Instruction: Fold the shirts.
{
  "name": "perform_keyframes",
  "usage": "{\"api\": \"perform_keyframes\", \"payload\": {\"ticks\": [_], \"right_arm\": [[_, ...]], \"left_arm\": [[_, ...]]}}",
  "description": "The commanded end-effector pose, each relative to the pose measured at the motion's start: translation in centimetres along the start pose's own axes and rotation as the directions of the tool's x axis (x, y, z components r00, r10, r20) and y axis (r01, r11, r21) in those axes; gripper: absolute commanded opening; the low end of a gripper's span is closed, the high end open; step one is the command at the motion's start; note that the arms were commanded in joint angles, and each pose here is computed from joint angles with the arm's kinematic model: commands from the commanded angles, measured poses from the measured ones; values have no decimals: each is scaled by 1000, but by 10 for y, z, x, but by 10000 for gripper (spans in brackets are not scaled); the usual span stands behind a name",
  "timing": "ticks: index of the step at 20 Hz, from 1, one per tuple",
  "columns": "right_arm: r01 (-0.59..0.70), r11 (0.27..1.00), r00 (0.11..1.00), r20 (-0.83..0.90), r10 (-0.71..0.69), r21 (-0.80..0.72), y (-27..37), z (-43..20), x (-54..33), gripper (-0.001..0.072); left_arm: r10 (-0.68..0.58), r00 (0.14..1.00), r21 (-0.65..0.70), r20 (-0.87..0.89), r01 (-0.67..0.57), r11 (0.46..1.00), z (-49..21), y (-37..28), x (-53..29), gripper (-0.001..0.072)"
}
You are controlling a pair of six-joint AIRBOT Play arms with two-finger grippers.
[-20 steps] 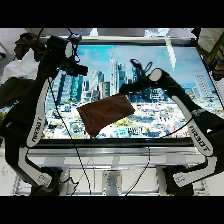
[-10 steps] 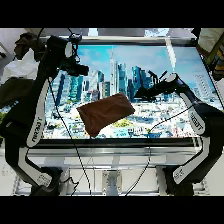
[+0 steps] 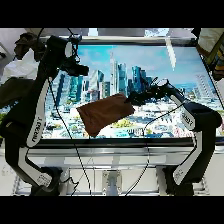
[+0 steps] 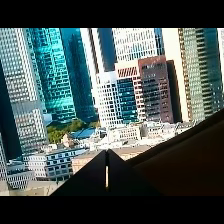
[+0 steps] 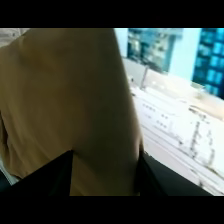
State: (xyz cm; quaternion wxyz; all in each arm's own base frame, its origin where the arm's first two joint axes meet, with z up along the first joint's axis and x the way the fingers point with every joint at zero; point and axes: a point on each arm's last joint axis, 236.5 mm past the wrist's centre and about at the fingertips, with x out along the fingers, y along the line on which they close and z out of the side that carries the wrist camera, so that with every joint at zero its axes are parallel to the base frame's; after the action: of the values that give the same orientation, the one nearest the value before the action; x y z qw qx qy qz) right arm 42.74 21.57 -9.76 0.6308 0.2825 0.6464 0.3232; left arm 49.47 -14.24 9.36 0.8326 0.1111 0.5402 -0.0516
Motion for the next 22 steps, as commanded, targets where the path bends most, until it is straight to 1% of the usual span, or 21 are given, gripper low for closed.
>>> {"api": "perform_keyframes", "payload": {"ticks": [1,2,3,4,5,6,7,8,9,10,11,12,13,14,16,17,19,22], "right_arm": [[-24,999,999,-24,24,-21,15,-6,15,473],[-35,999,999,-25,35,-21,19,-6,17,349],[-56,998,998,-16,56,-13,24,-4,16,182],[-95,995,995,5,95,-12,32,1,13,40],[-150,988,988,40,151,-31,43,9,4,32],[-178,983,980,80,181,-43,49,19,-8,31],[-166,984,978,116,172,-65,49,29,-25,30],[-113,989,981,145,127,-97,44,37,-45,30],[-21,994,984,175,40,-108,32,43,-70,30],[95,990,976,205,-72,-104,15,47,-98,30],[248,965,946,238,-221,-88,-9,46,-135,30],[391,919,892,267,-365,-47,-32,42,-174,30],[531,847,810,289,-510,6,-55,32,-219,30],[636,770,729,285,-622,55,-73,17,-261,30],[761,628,591,224,-775,163,-100,-27,-335,30],[789,575,548,175,-818,216,-110,-54,-364,30],[803,505,504,91,-859,317,-127,-104,-403,30],[778,424,481,-5,-877,463,-158,-184,-426,30]], "left_arm": [[0,1000,0,-2,0,1000,-1,0,0,13],[1,1000,0,-3,-1,1000,-1,0,0,13],[1,1000,0,-4,-1,1000,-1,0,0,13],[1,1000,0,-4,-1,1000,-1,0,0,13],[1,1000,0,-4,-1,1000,-1,0,0,13],[1,1000,0,-6,-1,1000,-2,1,0,13],[2,1000,0,-11,-2,1000,-3,1,0,13],[2,1000,0,-15,-2,1000,-4,1,0,13],[2,1000,0,-17,-2,1000,-4,1,0,13],[3,1000,0,-19,-3,1000,-4,1,0,13],[2,1000,0,-19,-2,1000,-4,1,0,13],[2,1000,1,-19,-2,1000,-5,0,0,13],[-2,1000,0,-19,2,1000,-5,0,0,13],[-6,1000,0,-19,6,1000,-5,-1,0,13],[-29,999,-3,-21,29,1000,-5,-7,0,13],[-43,999,-4,-22,43,999,-5,-10,-1,13],[-71,997,-7,-27,71,997,-6,-17,-1,13],[-80,996,-7,-28,79,997,-7,-19,-1,13]]}}
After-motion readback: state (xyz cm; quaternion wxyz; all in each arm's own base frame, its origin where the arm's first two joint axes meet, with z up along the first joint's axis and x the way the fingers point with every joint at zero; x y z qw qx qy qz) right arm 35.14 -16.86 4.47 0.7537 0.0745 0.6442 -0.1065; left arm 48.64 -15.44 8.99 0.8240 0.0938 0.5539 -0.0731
